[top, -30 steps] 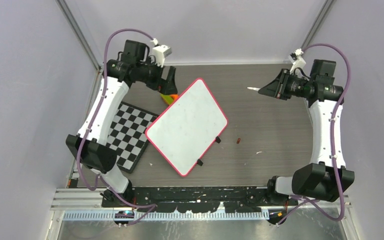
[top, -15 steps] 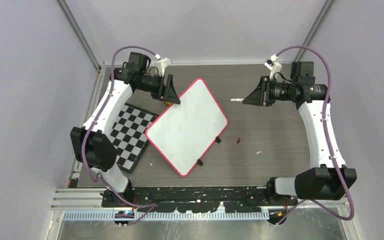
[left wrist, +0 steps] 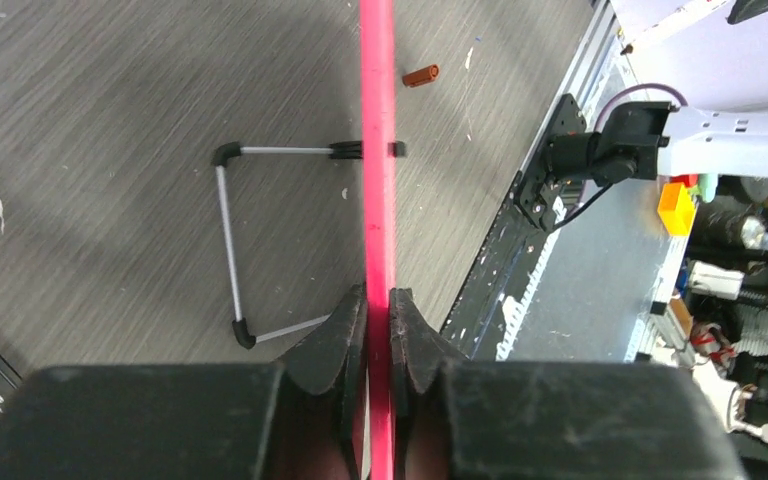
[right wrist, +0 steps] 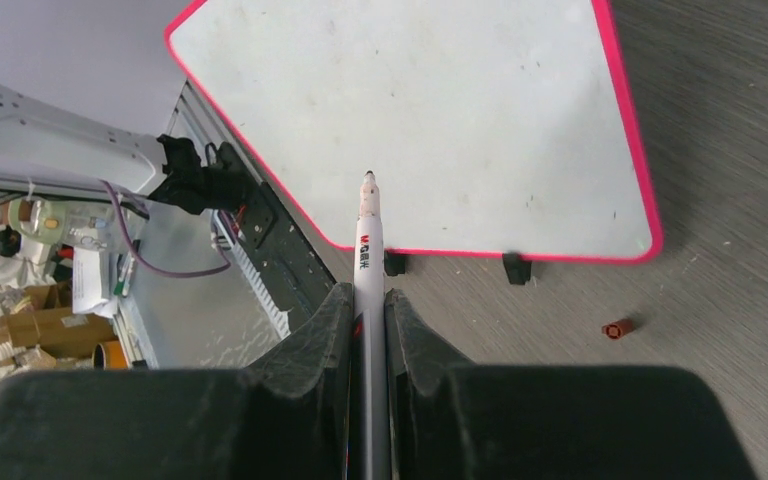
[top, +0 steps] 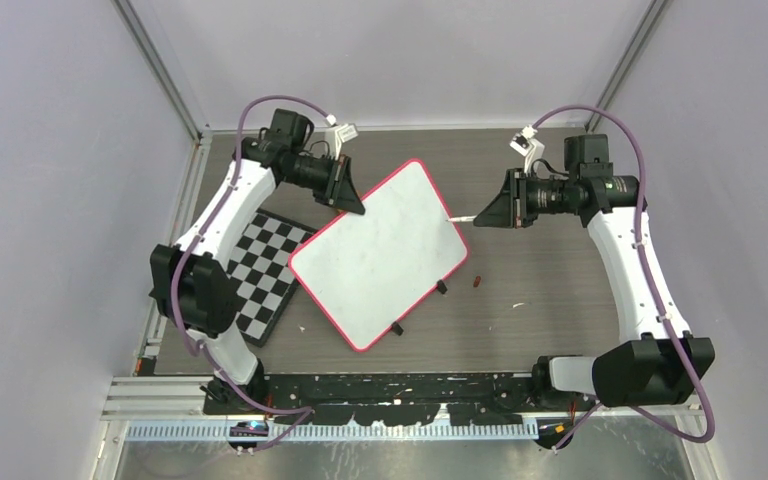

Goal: Write a sentence on the whiteboard
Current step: Move the whiteboard to the center of the board.

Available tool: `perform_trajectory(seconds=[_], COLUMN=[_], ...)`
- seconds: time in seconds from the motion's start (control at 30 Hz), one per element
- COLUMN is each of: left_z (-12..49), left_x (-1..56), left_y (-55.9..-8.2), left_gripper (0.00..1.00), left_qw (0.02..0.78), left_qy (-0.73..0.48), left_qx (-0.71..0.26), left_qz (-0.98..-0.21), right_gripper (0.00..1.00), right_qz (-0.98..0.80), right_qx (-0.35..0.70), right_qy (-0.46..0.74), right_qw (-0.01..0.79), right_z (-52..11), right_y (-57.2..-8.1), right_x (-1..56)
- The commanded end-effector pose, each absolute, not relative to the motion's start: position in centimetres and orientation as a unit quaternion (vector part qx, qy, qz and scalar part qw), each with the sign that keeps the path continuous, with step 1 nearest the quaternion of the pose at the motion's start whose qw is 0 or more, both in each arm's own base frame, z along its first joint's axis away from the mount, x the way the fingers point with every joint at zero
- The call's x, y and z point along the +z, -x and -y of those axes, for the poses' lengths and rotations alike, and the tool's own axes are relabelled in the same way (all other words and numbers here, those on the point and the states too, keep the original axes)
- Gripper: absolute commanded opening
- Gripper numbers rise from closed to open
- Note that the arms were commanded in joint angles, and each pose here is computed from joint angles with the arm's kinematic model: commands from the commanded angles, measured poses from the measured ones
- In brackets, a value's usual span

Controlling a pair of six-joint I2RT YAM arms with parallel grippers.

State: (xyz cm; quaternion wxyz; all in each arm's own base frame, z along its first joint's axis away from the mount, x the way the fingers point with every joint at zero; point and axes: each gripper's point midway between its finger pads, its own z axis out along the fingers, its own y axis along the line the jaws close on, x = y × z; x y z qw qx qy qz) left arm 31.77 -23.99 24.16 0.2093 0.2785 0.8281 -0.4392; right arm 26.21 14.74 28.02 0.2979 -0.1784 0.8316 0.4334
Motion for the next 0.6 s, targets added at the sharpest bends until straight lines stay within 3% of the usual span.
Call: perform_trajectory(seconds=[0.0,0.37,0.47,0.57], left_z=[25.2,26.2,26.2,25.8], left_x=[24.3,23.4,23.9,25.1], left_y=[-30.6,-30.1,-30.3,-30.6], left_gripper=[0.07,0.02,0.04,0.21], left_qw=[0.198,0.174,0.178,0.197], left_qy=[-0.321,-0.339,-0.338,-0.343], left_qx=[-0.460,-0.466,-0.462,-0.442], left_qz=[-0.803,-0.798,-0.800,-0.805], right_gripper=[0.00,0.00,0.00,0.00], right_qz=[-0.805,-0.792,-0.792,-0.793], right_qx=[0.448,0.459,0.452,0.443], right_qy=[0.219,0.241,0.246,0.252], right_qw=[0.323,0.324,0.328,0.334], right_z=[-15.9,-16.8,-17.0,-17.3], right_y=[-24.7,-23.7,-23.6,-23.7], right_x=[29.9,30.6,30.6,30.7])
